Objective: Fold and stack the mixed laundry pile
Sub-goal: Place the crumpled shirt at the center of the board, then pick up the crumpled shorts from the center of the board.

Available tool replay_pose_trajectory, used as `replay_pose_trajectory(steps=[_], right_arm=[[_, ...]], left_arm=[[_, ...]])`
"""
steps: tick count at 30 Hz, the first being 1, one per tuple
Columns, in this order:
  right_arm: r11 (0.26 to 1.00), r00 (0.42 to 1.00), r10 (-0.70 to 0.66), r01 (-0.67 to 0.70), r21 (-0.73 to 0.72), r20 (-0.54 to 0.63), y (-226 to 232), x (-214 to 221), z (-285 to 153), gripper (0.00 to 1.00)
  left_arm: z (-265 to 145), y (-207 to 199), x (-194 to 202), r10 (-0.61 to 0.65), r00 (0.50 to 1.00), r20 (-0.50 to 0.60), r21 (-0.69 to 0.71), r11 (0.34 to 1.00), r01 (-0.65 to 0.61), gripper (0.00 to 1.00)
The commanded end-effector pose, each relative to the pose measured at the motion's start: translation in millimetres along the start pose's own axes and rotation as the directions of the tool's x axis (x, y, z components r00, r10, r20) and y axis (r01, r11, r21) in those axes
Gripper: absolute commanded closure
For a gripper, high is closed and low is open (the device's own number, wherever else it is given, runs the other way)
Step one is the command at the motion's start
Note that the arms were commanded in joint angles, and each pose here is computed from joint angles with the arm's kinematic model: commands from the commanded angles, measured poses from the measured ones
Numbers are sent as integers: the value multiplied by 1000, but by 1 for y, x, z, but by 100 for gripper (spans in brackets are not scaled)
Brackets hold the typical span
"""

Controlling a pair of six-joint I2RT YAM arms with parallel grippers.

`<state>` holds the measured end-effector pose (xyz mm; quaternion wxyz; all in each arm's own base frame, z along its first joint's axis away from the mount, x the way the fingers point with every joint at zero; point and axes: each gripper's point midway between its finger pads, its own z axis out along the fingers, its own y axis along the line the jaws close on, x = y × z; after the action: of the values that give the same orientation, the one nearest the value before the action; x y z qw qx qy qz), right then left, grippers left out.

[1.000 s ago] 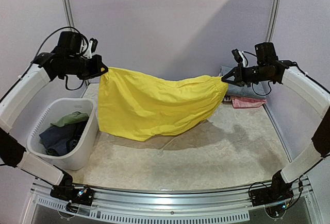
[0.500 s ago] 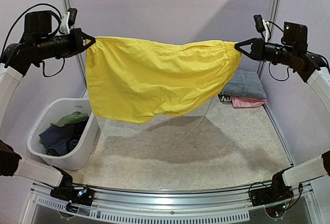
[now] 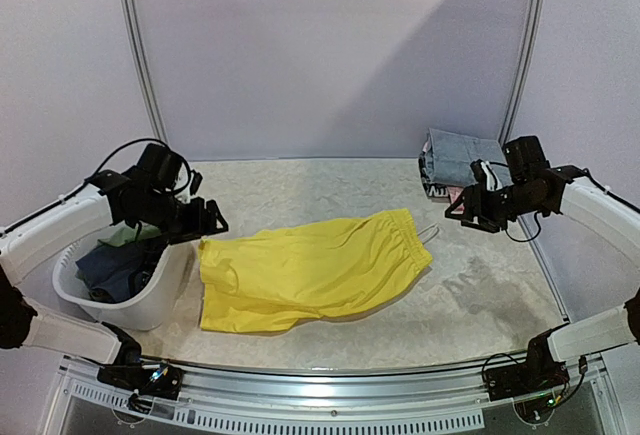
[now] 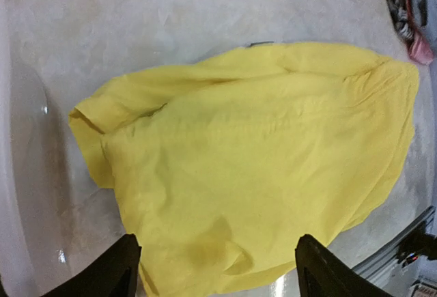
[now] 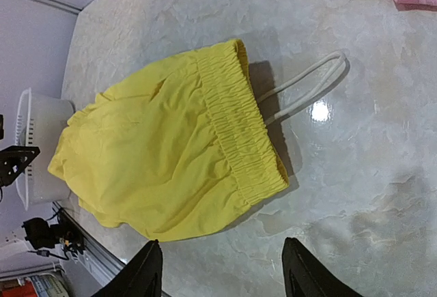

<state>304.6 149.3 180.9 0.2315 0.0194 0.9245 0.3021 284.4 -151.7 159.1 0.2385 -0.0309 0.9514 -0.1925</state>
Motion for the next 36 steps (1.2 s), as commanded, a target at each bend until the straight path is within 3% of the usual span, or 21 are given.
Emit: replay_pose_trajectory(steps=[1, 6, 11, 27, 31, 36], right_arm=[[998, 1000, -23, 24, -51, 18, 8, 2, -4, 37], [990, 998, -55, 52, -135, -15, 26, -7, 13, 33], [991, 997, -40, 31, -127, -70, 21, -26, 49, 31], [989, 972, 21, -54, -137, -234, -4, -65, 164, 30], [986, 963, 39, -81, -147, -268, -8, -61, 177, 34], [972, 960, 22, -86, -218, -280, 2, -61, 179, 46]], left_arm=[[7, 19, 18, -35, 999, 0, -81, 996, 34, 18], [10, 37, 18, -46, 999, -2, -181, 982, 44, 19], [14, 53, 21, -71, 997, -10, -272, 960, 65, 20], [22, 62, 36, -101, 994, -47, -294, 952, 83, 20], [22, 61, 35, -99, 994, -46, -293, 953, 81, 20], [23, 61, 36, -100, 994, -50, -290, 954, 82, 21]])
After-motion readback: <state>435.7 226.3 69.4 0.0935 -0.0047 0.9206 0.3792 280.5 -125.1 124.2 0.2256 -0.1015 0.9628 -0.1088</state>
